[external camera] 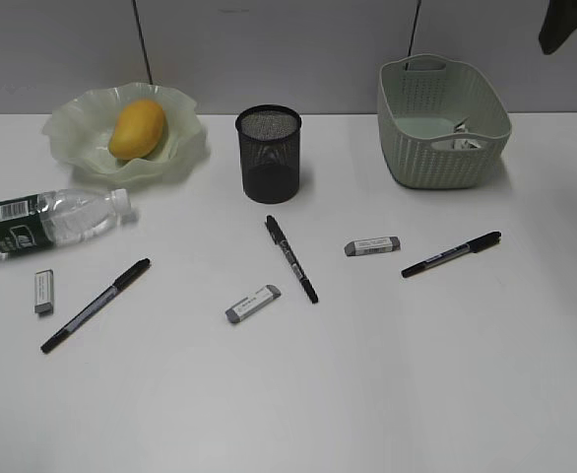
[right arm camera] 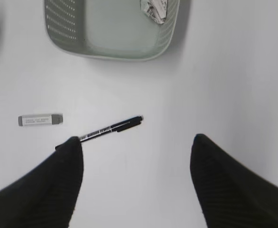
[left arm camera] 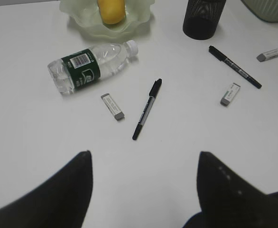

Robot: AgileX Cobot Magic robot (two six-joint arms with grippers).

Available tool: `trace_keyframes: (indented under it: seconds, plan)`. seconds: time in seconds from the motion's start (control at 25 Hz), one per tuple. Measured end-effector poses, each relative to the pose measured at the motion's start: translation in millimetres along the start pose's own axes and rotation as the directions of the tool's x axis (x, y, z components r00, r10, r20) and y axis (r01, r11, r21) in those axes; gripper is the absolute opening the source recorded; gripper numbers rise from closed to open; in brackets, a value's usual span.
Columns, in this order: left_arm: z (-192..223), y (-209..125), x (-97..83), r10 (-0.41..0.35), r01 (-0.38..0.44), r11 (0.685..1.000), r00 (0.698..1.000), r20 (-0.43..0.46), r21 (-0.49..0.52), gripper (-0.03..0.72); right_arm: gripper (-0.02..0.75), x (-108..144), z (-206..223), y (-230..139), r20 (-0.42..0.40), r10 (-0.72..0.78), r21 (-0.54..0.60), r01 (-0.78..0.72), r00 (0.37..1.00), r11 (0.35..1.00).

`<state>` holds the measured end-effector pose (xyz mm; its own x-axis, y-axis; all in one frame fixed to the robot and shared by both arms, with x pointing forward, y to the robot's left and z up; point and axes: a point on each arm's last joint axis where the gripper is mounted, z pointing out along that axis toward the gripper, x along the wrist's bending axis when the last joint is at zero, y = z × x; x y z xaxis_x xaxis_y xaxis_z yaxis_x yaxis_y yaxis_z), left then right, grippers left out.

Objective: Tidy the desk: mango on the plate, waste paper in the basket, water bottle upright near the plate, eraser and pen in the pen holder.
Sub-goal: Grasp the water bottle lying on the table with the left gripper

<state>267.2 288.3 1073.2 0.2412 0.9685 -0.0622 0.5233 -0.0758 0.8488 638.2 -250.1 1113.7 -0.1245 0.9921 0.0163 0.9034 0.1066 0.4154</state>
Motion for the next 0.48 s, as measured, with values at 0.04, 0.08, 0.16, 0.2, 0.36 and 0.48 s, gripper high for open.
trace_keyframes:
  seconds: [0.04, 0.08, 0.16, 0.2, 0.36, 0.48]
  plan:
    - [0.0, 0.0, 0.0, 0.000, 0.000, 1.000, 1.000, 0.000, 0.000, 0.519, 0.552, 0.1, -11.6, -7.3, 0.001, 0.000, -0.009, 0.000, 1.000, 1.000]
    - [0.0, 0.0, 0.0, 0.000, 0.000, 1.000, 1.000, 0.000, 0.000, 0.518, 0.551, 0.4, -23.0, -15.9, 0.001, -0.001, -0.016, 0.001, 1.000, 1.000]
    - [0.0, 0.0, 0.0, 0.000, 0.000, 1.000, 1.000, 0.000, 0.000, 0.519, 0.549, 0.7, -43.4, -35.4, 0.001, -0.001, -0.026, 0.001, 1.000, 1.000]
    - [0.0, 0.0, 0.0, 0.000, 0.000, 1.000, 1.000, 0.000, 0.000, 0.519, 0.549, 1.0, -54.0, -48.1, 0.001, -0.001, -0.030, 0.001, 1.000, 1.000]
    - [0.0, 0.0, 0.0, 0.000, 0.000, 1.000, 1.000, 0.000, 0.000, 0.519, 0.546, 1.7, -92.5, -102.2, 0.001, -0.001, -0.104, 0.001, 1.000, 0.995]
    - [0.0, 0.0, 0.0, 0.000, 0.000, 1.000, 1.000, 0.000, 0.000, 0.519, 0.545, 2.1, -117.5, -140.3, 0.002, -0.002, -0.243, 0.002, 1.000, 0.970]
